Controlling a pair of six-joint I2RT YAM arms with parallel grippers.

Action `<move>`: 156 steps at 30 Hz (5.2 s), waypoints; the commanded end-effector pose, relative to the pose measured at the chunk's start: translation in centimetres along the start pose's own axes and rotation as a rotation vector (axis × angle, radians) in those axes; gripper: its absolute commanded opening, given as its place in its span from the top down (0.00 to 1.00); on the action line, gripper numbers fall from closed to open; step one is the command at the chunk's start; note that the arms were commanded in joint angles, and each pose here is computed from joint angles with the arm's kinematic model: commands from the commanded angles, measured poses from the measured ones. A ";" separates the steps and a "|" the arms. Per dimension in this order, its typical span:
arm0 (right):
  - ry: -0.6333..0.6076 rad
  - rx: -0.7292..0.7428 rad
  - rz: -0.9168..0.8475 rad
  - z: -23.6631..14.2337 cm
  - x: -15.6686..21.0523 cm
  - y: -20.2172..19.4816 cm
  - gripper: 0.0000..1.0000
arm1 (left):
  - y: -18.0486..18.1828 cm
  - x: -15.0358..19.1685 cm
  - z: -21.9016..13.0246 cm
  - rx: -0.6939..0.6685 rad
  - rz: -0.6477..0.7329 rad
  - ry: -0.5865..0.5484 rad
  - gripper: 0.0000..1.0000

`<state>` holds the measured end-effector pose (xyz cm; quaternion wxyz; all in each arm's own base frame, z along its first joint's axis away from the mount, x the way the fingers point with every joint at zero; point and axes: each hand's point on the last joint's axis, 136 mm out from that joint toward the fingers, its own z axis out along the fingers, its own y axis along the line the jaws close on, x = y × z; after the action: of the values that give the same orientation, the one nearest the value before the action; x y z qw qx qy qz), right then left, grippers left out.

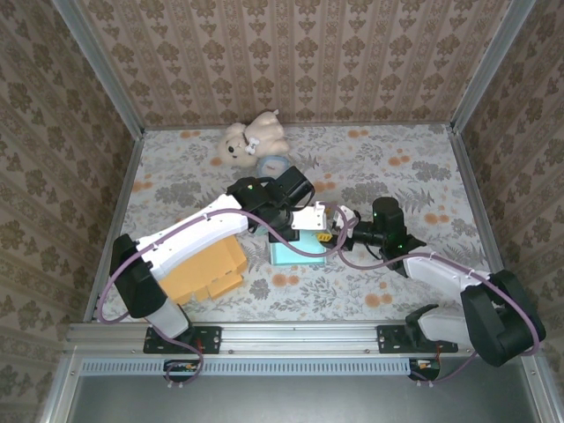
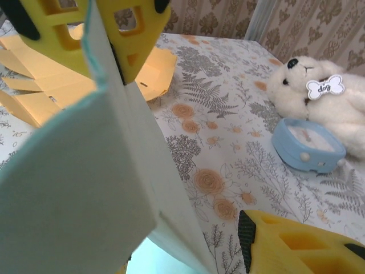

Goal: Fold the paper box

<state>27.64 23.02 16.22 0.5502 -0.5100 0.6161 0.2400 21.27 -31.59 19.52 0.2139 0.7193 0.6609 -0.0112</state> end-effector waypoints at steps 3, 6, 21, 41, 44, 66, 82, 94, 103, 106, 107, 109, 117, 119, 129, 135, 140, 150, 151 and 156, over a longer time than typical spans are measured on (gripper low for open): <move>-0.078 0.021 -0.141 -0.3 -2.5 -0.2 0.53 | -0.5 -2.4 -0.9 0.025 0.031 -0.092 1.00; -0.080 0.012 -0.144 -0.3 -2.5 0.1 0.63 | -0.3 -2.3 -0.7 0.014 0.031 -0.086 1.00; -0.037 0.031 -0.128 -0.1 -1.4 -0.1 0.91 | 3.6 -2.4 -2.6 -0.247 -0.059 -0.167 0.77; -0.031 0.013 -0.137 0.4 -1.2 0.2 0.92 | 10.7 9.4 -12.3 -0.434 -1.372 -0.705 0.09; -0.033 0.003 -0.140 0.6 -1.2 0.5 0.92 | 11.5 10.7 -10.0 -0.388 -1.522 -0.663 0.08; -0.008 0.007 -0.136 1.3 -0.2 0.3 0.92 | 8.0 8.4 2.8 -0.024 -1.823 -0.408 0.11; 0.045 0.038 -0.147 1.6 0.6 -0.1 0.91 | 5.7 4.8 3.5 0.068 -1.800 -0.412 0.12; 0.119 0.029 -0.150 2.0 2.1 0.3 0.81 | 3.7 5.8 6.1 0.000 -1.781 -0.324 0.20; 0.190 0.023 -0.129 2.0 3.4 0.7 0.65 | 2.0 7.8 8.8 -0.025 -1.813 -0.245 0.24; 0.219 0.036 -0.118 1.7 3.8 0.7 0.57 | 1.7 7.9 8.9 -0.024 -1.820 -0.249 0.25; 0.231 0.047 -0.113 1.6 4.0 0.7 0.57 | 1.6 8.0 8.9 -0.028 -1.821 -0.248 0.25; 0.252 0.072 -0.105 1.5 4.3 0.6 0.56 | 1.4 8.0 8.9 -0.033 -1.823 -0.245 0.26; 0.256 0.127 -0.088 0.8 3.9 0.8 0.58 | 1.2 7.0 8.5 -0.016 -1.836 -0.283 0.32; 0.263 0.125 -0.087 0.8 3.9 1.0 0.60 | 1.2 6.4 8.1 -0.021 -1.825 -0.292 0.33; 0.291 0.191 -0.039 0.1 3.6 0.8 0.54 | 0.4 8.6 9.1 -0.175 -1.805 -0.207 0.33; 0.307 0.261 0.064 -1.1 3.1 0.3 0.49 | 0.4 9.7 10.0 -0.216 -1.817 -0.167 0.33; 0.258 0.300 0.175 -2.4 1.9 0.7 0.47 | 0.7 10.1 10.3 -0.248 -1.822 -0.159 0.33; 0.203 0.395 0.488 -4.7 0.2 0.1 0.42 | 1.1 10.4 10.5 -0.274 -1.817 -0.150 0.33; 0.200 0.422 0.527 -4.8 0.1 -0.4 0.41 | 1.1 10.4 10.6 -0.274 -1.816 -0.151 0.33; 0.241 0.493 0.713 -4.0 0.6 -1.8 0.39 | 0.9 10.7 11.0 -0.282 -1.812 -0.148 0.33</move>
<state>26.40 19.03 16.58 0.4817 -0.2278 0.8253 0.1869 26.41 -26.13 7.74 0.2521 -0.1068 0.9471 -0.1673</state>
